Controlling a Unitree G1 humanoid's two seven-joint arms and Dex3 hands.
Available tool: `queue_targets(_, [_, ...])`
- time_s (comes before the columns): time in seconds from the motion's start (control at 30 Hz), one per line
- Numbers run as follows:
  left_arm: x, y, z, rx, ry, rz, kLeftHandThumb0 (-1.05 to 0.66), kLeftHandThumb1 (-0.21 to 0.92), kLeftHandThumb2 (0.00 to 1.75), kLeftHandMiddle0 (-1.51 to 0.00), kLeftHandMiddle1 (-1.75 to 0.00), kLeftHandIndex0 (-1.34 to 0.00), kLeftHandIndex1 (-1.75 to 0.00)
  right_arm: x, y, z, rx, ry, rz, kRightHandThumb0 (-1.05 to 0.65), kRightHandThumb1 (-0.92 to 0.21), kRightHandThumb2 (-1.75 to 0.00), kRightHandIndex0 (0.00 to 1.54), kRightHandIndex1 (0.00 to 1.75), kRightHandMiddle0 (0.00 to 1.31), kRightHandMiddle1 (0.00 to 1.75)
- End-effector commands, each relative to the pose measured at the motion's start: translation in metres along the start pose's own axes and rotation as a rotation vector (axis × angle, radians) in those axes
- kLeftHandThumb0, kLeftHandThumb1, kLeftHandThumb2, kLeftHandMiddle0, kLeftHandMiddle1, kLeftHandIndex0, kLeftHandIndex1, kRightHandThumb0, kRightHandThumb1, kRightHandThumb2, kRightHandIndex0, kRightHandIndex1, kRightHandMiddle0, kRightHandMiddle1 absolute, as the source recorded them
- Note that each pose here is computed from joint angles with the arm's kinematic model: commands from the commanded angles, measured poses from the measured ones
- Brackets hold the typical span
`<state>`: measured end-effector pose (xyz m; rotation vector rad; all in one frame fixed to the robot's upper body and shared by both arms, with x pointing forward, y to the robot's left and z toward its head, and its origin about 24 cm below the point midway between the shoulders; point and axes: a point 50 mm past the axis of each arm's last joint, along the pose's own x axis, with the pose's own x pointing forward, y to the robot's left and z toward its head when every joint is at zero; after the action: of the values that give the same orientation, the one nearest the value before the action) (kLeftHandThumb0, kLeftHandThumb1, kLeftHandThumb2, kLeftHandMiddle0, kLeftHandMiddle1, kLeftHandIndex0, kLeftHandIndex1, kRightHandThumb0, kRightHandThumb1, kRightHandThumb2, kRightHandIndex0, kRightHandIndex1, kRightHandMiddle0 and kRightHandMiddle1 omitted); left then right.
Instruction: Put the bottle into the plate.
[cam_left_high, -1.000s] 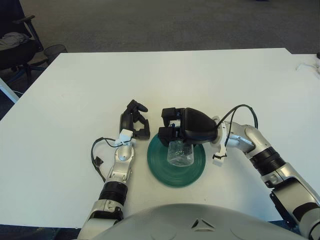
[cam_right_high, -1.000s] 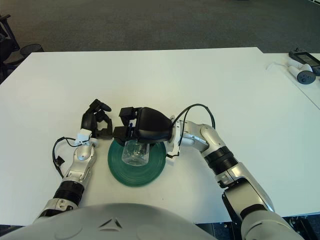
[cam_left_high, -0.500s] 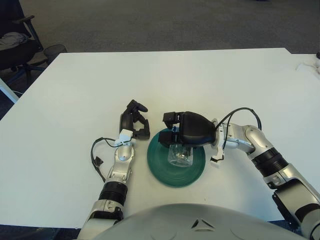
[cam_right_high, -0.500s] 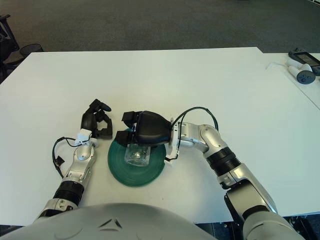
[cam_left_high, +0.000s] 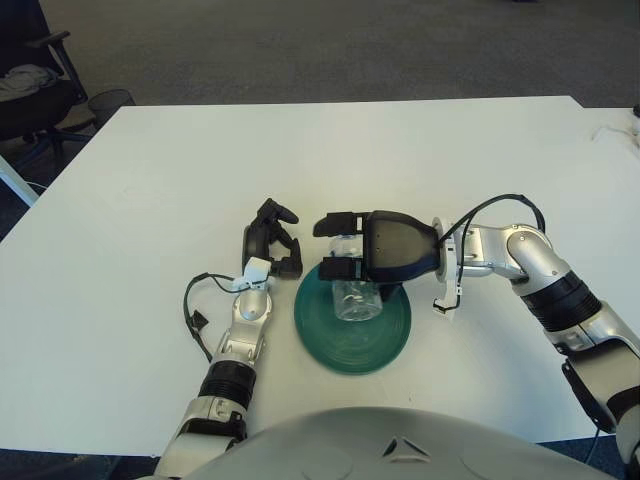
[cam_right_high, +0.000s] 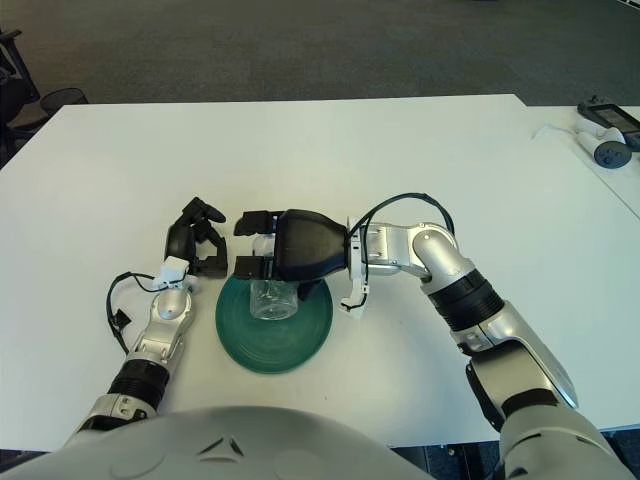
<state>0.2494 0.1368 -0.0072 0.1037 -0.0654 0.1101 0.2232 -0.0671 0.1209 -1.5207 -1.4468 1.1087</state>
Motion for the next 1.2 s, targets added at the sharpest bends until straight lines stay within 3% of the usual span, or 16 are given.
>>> queue_targets(0.0, [-0.021, 0.006, -0.030, 0.014, 0.146, -0.013, 0.00, -0.02, 1.69, -0.87, -1.69, -0.64, -1.75, -0.003, 0.001, 0.002, -0.027, 0.008, 0.015, -0.20, -0.61, -1.12, 0.00, 0.01, 0.00, 0.17])
queue_targets(0.33, [-0.021, 0.005, -0.031, 0.006, 0.152, 0.013, 0.00, 0.00, 1.66, -0.86, -1.69, -0.62, -1.75, -0.004, 0.005, 0.002, -0.090, 0.024, 0.015, -0.27, -0.55, -1.11, 0.00, 0.00, 0.00, 0.01])
queue_targets(1.03, [-0.020, 0.005, -0.034, -0.016, 0.156, -0.012, 0.00, -0.02, 1.68, -0.87, -1.69, -0.64, -1.75, -0.005, 0.007, -0.001, -0.114, 0.065, -0.012, -0.34, -0.55, -1.08, 0.00, 0.00, 0.02, 0.02])
queue_targets(1.17, [-0.018, 0.011, -0.034, 0.011, 0.143, -0.052, 0.00, -0.01, 1.68, -0.87, -1.68, -0.63, -1.75, -0.011, -0.005, -0.026, -0.098, 0.131, -0.088, -0.33, -0.55, -1.09, 0.00, 0.00, 0.02, 0.04])
